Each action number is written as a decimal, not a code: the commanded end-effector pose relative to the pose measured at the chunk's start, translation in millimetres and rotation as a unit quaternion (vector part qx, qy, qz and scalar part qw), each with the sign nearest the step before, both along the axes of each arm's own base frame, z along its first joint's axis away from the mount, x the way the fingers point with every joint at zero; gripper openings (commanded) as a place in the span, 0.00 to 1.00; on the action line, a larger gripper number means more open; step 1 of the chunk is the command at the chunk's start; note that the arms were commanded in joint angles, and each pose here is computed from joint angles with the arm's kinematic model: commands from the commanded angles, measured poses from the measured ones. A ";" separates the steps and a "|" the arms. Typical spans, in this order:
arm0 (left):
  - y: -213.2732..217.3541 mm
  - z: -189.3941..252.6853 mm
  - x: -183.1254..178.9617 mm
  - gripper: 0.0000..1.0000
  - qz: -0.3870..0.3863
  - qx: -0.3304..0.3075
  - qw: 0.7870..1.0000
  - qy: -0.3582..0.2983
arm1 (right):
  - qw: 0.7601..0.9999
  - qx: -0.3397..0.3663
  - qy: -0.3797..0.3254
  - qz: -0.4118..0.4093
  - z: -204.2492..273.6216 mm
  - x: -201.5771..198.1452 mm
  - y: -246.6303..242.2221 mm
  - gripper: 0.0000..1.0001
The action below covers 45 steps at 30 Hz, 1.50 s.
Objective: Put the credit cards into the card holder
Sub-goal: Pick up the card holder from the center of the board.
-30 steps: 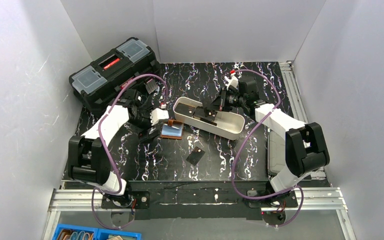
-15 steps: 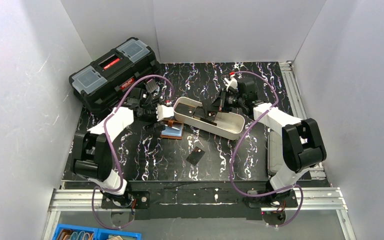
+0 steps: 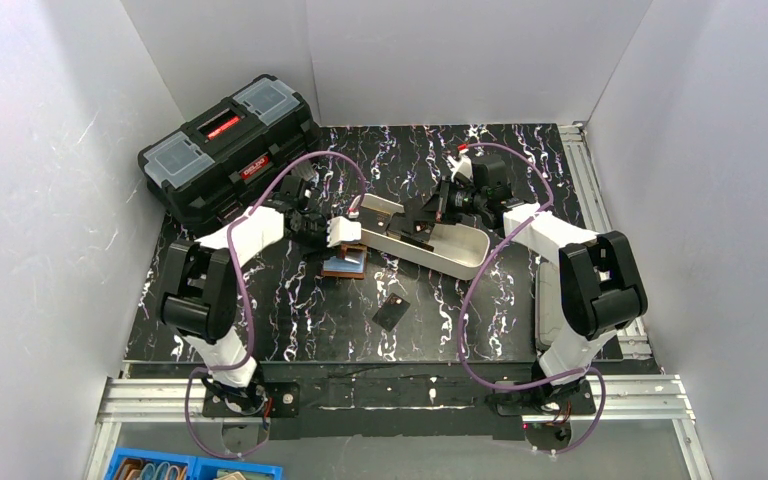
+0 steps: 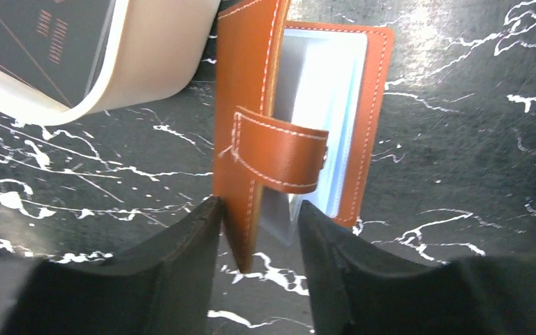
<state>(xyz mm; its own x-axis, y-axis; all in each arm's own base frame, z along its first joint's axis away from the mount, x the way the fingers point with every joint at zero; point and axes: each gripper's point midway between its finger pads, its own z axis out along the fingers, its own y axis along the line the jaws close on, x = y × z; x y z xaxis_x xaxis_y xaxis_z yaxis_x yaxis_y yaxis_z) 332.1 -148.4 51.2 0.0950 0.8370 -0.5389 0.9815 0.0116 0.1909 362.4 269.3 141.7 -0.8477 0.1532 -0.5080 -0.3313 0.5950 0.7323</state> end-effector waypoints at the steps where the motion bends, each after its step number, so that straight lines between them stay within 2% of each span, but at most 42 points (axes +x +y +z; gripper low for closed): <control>1: -5.8 14.0 9.2 0.37 0.010 -0.012 1.000 0.001 | 0.999 0.018 -0.030 -0.015 18.4 17.9 4.0 0.01; 5: -6.5 19.3 15.6 0.26 0.031 -0.015 0.999 0.003 | 0.999 0.018 -0.031 -0.009 17.7 20.6 11.6 0.01; 8: -7.7 27.2 16.7 0.14 0.047 -0.021 0.999 0.010 | 0.999 0.016 -0.029 -0.006 14.7 24.5 18.2 0.01; 11: -7.2 39.0 9.5 0.00 0.073 -0.022 0.996 0.044 | 0.999 0.016 -0.030 -0.001 12.1 29.4 25.3 0.01; 14: -5.5 51.1 -18.9 0.00 0.084 -0.018 0.989 0.117 | 0.999 0.014 -0.032 0.006 10.8 34.4 34.4 0.01; 18: -0.9 67.1 -61.2 0.00 0.117 -0.013 0.969 0.217 | 0.999 0.009 -0.034 0.003 7.7 39.5 37.7 0.01; 25: -0.1 96.4 -102.7 0.00 0.181 -0.046 0.927 0.326 | 1.000 -0.018 -0.020 -0.011 -13.6 22.6 22.5 0.01; 29: -6.0 108.4 -110.9 0.00 0.192 -0.069 0.918 0.340 | 0.999 -0.026 -0.012 -0.017 -21.8 14.6 16.2 0.01; 35: -7.6 114.4 -110.9 0.00 0.200 -0.082 0.920 0.326 | 0.999 -0.035 0.000 -0.024 -30.5 6.9 5.8 0.01; 45: -10.9 118.9 -109.1 0.00 0.215 -0.099 0.917 0.321 | 0.998 -0.040 0.000 -0.039 -19.1 -7.1 -4.7 0.01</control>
<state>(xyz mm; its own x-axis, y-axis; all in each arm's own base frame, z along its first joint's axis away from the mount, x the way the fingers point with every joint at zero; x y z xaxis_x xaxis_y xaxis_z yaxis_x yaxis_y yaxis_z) 231.4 -154.2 153.0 -0.6112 0.6410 -0.4643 0.7837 0.4083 -0.4681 361.1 271.7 100.5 -0.8666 0.1592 -0.4730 -0.2509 0.6803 0.6887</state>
